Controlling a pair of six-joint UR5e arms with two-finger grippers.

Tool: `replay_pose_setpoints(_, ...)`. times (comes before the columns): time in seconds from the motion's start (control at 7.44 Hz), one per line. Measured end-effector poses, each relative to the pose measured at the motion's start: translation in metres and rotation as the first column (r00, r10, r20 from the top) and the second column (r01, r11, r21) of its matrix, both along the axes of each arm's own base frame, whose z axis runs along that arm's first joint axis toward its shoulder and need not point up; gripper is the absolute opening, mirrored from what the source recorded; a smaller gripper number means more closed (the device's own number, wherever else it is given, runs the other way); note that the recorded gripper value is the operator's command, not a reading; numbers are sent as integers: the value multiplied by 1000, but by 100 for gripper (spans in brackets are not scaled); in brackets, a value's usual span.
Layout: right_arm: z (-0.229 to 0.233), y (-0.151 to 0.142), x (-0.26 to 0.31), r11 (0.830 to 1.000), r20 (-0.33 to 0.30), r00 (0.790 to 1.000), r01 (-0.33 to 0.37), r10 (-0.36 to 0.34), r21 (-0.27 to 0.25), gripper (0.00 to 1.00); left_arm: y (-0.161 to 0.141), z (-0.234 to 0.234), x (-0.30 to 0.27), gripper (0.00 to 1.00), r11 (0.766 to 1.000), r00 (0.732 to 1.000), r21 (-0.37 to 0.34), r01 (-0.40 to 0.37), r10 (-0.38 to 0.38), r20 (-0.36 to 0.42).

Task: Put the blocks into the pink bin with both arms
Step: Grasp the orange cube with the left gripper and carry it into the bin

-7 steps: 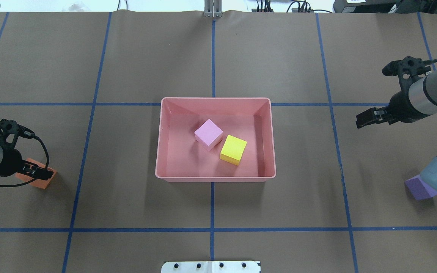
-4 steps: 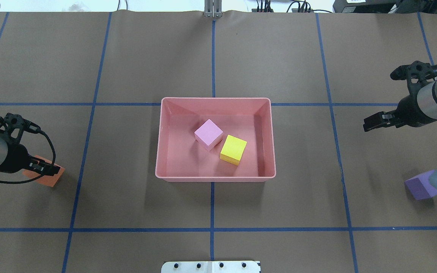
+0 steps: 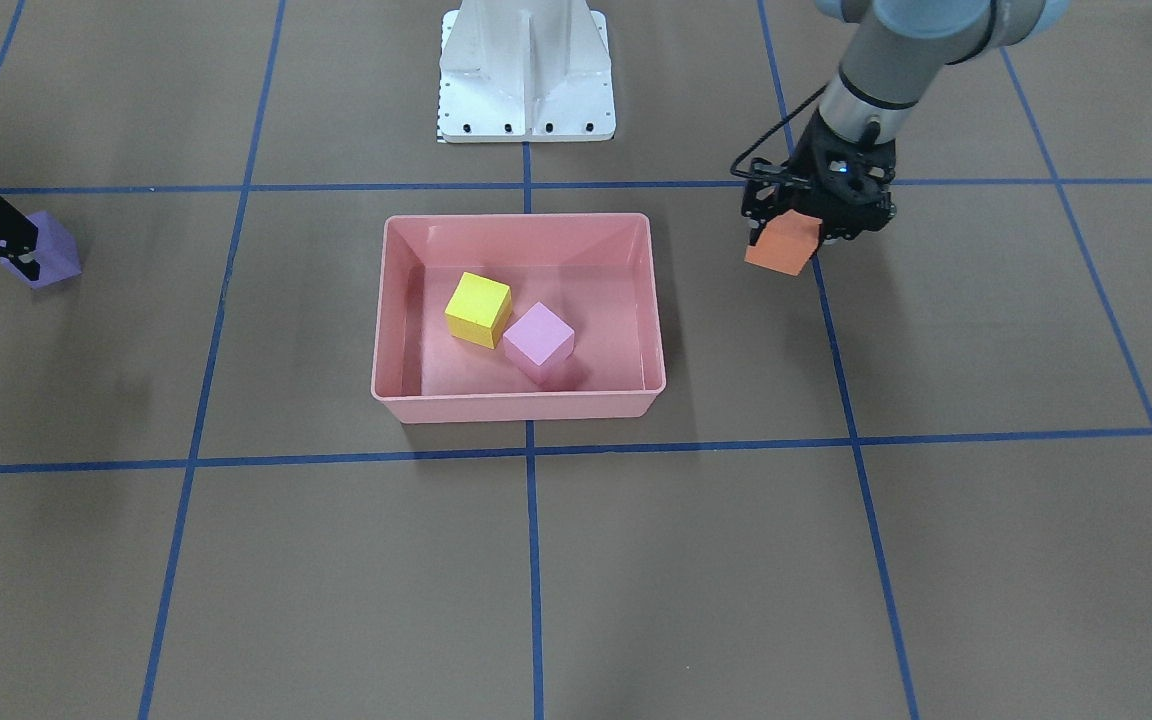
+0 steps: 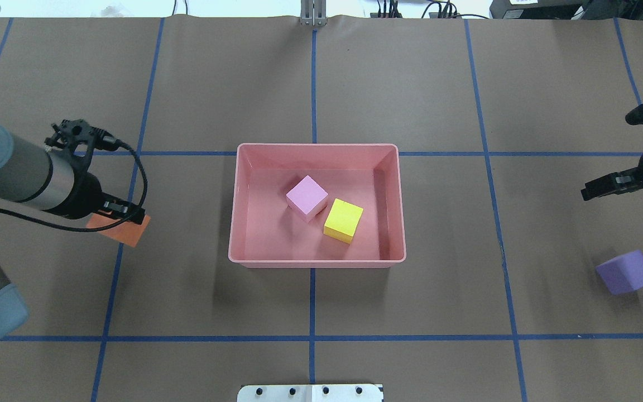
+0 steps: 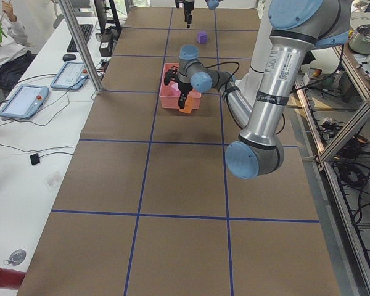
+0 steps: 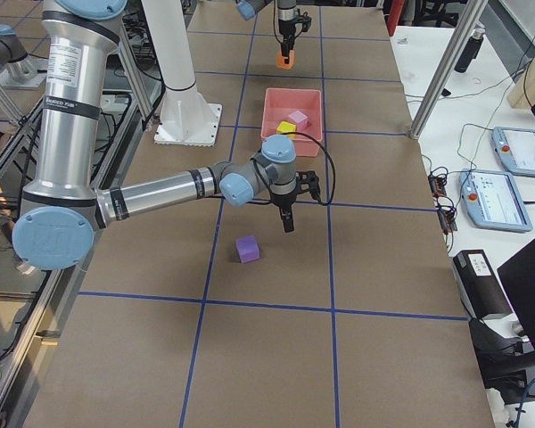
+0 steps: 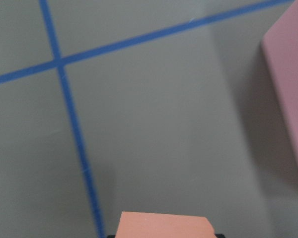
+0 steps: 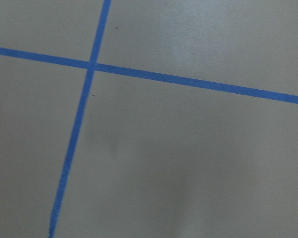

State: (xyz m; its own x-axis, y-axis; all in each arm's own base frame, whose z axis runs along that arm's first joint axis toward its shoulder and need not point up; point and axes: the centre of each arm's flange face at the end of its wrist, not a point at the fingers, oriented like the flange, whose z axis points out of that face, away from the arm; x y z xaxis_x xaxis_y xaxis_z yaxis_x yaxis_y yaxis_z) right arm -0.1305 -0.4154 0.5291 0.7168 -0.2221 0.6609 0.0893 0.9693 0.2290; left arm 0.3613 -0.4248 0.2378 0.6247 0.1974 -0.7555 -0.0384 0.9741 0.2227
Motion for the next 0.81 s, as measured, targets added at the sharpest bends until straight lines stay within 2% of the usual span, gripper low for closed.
replay_pose_setpoints(0.27, 36, 9, 17, 1000, -27, 999, 27, -27, -1, 100, 1, -74, 48, 14, 997, 1000, -75, 22, -24, -18)
replay_pose_setpoints(0.4, 52, 9, 19, 999, -19, 999, 32, -32, 7, 100, 4, -91, 70, 39, 996, 1000, -90, 23, -25, -19)
replay_pose_setpoints(0.54, 63, 11, 19, 999, -6, 999, 36, -36, 10, 100, 5, -99, 86, 81, 995, 1000, -99, 25, -26, -14)
replay_pose_setpoints(0.67, 67, 13, 19, 999, 6, 999, 39, -39, 6, 100, 6, -105, 100, 100, 994, 999, -107, 33, -34, -8)
replay_pose_setpoints(0.81, 70, 17, 21, 999, 14, 999, 41, -41, -1, 100, 9, -109, 110, 100, 993, 999, -112, 42, -43, -5)
